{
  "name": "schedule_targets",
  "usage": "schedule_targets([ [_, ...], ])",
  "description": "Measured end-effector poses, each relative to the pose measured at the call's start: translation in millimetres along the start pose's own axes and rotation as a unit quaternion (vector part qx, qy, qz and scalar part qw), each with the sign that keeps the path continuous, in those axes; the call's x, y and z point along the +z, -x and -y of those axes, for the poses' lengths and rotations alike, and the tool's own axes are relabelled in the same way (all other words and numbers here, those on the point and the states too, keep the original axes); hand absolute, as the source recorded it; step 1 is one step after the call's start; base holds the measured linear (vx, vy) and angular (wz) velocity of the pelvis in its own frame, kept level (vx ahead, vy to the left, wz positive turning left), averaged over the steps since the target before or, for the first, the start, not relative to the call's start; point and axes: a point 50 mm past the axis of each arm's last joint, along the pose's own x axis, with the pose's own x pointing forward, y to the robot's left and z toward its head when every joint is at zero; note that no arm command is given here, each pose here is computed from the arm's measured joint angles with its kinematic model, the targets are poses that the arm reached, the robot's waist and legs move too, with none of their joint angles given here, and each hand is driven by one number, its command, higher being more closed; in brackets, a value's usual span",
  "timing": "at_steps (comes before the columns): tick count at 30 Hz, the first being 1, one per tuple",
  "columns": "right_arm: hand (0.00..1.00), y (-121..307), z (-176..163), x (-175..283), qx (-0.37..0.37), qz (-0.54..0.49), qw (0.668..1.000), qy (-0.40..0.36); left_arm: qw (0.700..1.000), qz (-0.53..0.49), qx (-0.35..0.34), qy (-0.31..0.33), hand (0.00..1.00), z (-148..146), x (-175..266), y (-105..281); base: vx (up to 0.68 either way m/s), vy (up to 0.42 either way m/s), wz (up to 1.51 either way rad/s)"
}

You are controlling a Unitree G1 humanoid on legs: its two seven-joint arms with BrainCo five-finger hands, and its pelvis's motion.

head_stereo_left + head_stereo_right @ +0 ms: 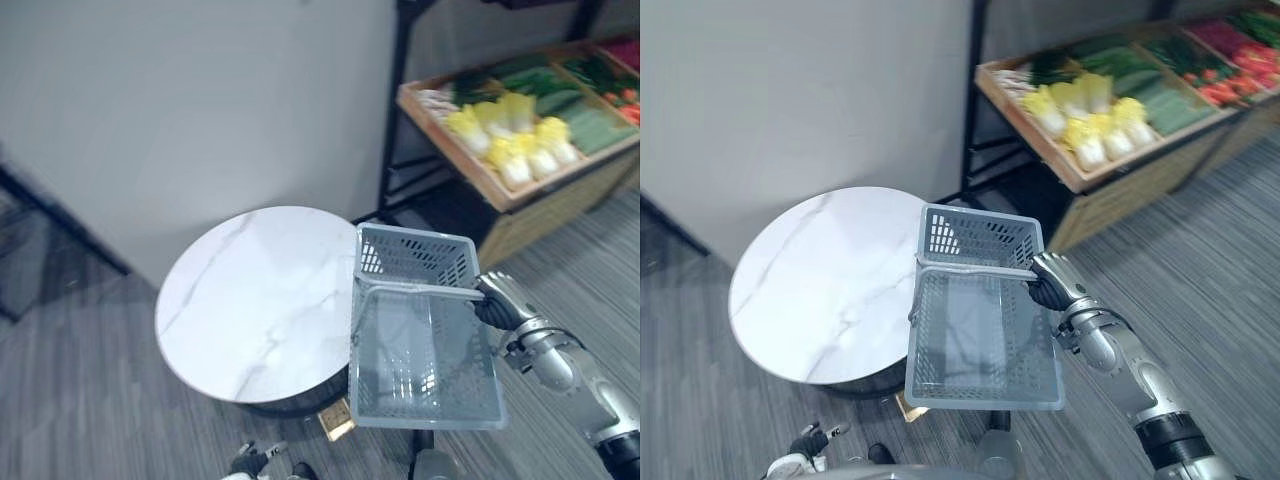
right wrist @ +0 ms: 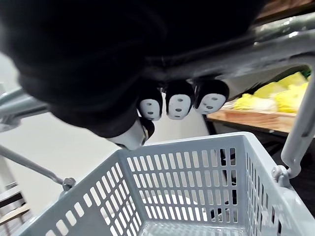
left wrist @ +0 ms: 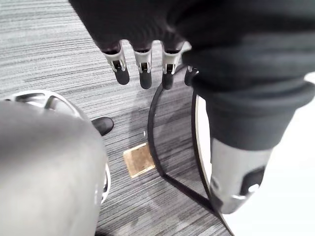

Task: Pick vegetable in the basket

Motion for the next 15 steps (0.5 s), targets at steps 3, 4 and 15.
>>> schedule_targets([
  [3, 1.0, -16, -11, 16, 0.01, 0.033, 0.999, -0.018, 0.999, -0.008, 0.024, 0.026, 0.0, -9, -4, 0, -0.05, 0.128, -2.49],
  [4, 1.0, -15, -16, 19, 0.018, 0.039, 0.999, -0.022, 0.999, -0.011, 0.028, 0.024, 0.0, -12, -7, 1, 0.01, 0.04, -1.49],
  [15, 1.0, 14, -38, 12, 0.058, -0.001, 0.997, -0.041, 0.998, -0.023, 0.009, 0.057, 0.0, 9, -11, 2, -0.05, -0.082, -0.56],
])
